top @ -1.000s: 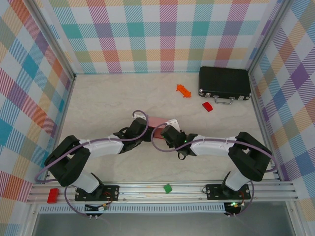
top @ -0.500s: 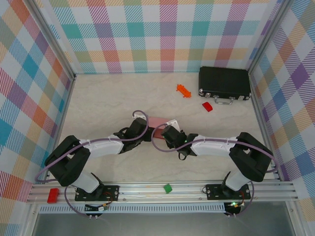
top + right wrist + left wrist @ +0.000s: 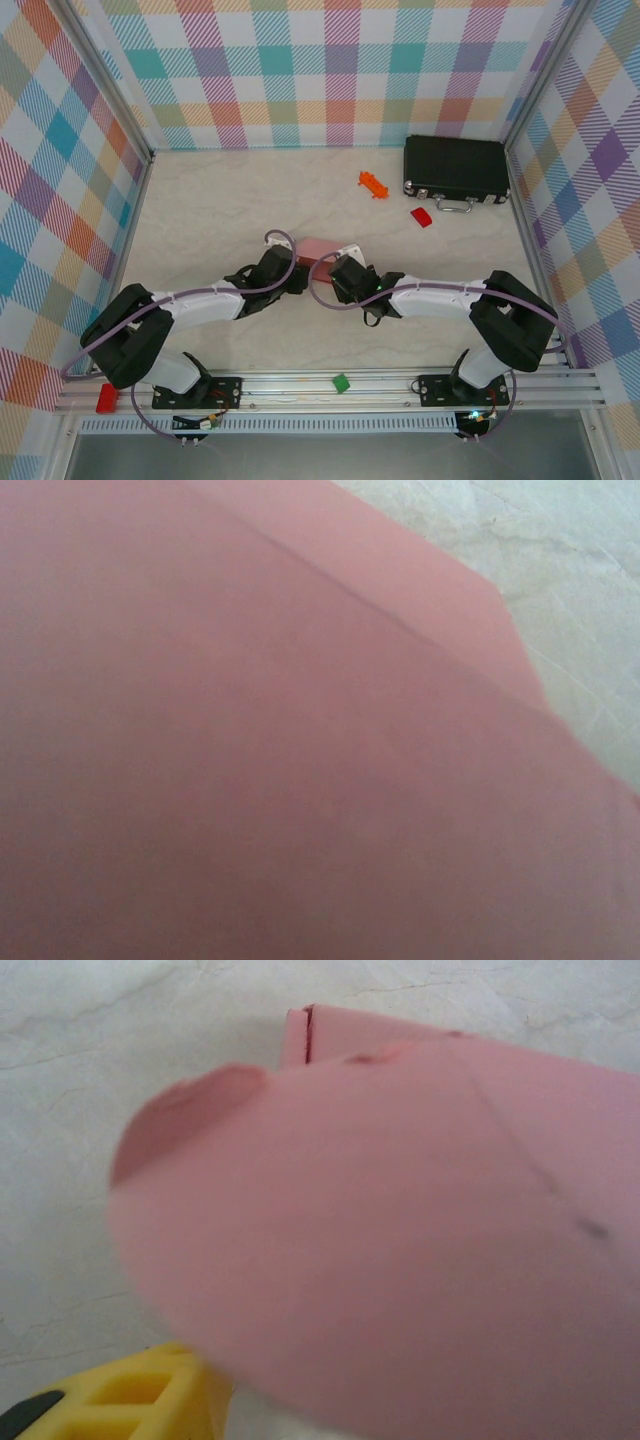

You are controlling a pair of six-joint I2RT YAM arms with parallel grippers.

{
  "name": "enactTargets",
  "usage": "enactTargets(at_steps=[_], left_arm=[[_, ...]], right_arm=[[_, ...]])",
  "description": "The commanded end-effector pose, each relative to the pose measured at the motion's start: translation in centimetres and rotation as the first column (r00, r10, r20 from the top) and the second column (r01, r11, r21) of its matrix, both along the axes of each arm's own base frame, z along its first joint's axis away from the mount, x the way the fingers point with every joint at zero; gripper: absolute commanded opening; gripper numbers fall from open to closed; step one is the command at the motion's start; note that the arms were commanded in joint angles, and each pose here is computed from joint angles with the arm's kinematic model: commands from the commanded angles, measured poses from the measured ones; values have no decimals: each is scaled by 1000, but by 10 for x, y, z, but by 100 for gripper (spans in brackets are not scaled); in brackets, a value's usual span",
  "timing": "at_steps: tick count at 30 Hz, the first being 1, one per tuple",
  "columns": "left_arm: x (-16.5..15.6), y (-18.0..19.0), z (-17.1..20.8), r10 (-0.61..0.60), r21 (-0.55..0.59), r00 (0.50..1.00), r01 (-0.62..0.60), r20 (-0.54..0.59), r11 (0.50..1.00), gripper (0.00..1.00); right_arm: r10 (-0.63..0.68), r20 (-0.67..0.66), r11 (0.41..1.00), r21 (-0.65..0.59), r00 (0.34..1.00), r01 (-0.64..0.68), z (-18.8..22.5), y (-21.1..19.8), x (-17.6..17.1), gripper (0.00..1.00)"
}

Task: Fold the paper box

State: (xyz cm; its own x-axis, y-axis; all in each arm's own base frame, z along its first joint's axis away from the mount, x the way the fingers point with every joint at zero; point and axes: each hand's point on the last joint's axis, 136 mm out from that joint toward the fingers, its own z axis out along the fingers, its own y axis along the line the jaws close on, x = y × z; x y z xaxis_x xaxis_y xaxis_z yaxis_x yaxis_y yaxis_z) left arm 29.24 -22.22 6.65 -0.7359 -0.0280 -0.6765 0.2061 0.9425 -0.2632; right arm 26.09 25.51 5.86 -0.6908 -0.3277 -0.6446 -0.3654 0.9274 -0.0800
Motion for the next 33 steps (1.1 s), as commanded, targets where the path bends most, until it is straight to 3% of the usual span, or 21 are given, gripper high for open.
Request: enactTargets(at_steps=[1,14,24,33], left_arm=[[-9,5,1,-10,12,1000,10,2,1000,49],[-21,20,7,3,6,1000,-3,15,1000,51],[-36,43,21,38,19,999,-39,39,999,52],[-39,50,61,50,-38,991,-46,122,998,54]], right_arm=[[16,-9,1000,-2,1000,-16,1,-2,-7,64],[80,-33,997,0,996,-81,-3,-1,-16,83],[133,-129,991,-13,983,-135,-19,3,-30,84],[172,-232,984,-3,957,-178,-36,10,-44,84]])
